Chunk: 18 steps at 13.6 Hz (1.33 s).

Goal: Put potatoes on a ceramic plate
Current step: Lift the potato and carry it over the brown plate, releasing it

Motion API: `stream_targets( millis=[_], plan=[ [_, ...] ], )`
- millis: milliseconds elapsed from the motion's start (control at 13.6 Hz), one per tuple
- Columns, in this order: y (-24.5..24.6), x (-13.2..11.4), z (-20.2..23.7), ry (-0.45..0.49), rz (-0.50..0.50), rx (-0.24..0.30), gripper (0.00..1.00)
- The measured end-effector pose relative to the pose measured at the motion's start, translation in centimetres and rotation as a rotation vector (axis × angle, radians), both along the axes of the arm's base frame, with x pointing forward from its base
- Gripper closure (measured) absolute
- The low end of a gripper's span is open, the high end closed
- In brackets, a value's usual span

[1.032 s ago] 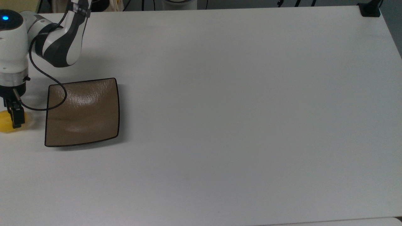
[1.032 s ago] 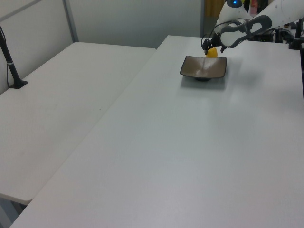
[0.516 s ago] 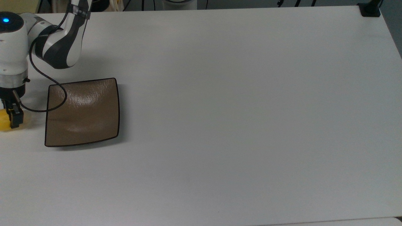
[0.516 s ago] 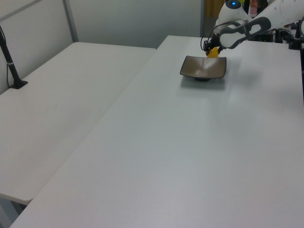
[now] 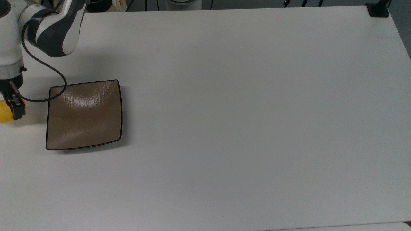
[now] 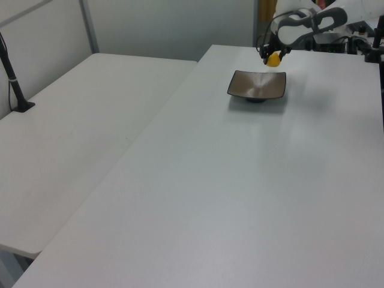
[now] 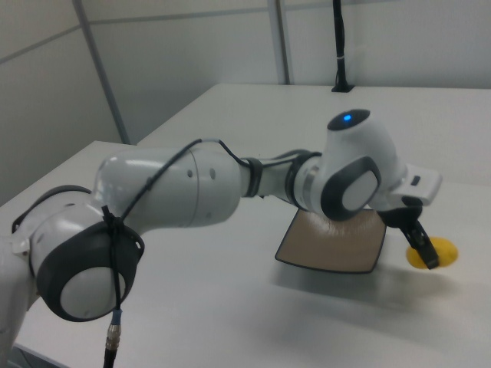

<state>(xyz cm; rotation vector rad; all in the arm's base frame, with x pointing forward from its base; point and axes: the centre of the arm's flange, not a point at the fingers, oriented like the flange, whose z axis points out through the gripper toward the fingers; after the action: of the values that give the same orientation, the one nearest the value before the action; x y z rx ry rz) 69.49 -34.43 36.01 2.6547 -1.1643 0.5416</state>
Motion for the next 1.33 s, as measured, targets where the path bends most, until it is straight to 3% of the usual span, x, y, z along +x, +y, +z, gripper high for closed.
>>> stream_targets(
  millis=[369, 737, 885, 1032, 1106, 1327],
  plan=[
    [7.4, -1.3, 5.7, 0.084, 0.146, 0.067, 0.33],
    [14.0, -1.0, 3.0, 0.142, 0.241, 0.109, 0.33],
    [14.2, -1.0, 2.8, 0.147, 0.243, 0.111, 0.3],
    [14.1, -1.1, 2.9, 0.146, 0.241, 0.111, 0.06],
    [14.1, -1.1, 2.9, 0.146, 0.241, 0.11, 0.0],
    [14.1, -1.1, 3.0, 0.144, 0.242, 0.11, 0.0]
  ],
)
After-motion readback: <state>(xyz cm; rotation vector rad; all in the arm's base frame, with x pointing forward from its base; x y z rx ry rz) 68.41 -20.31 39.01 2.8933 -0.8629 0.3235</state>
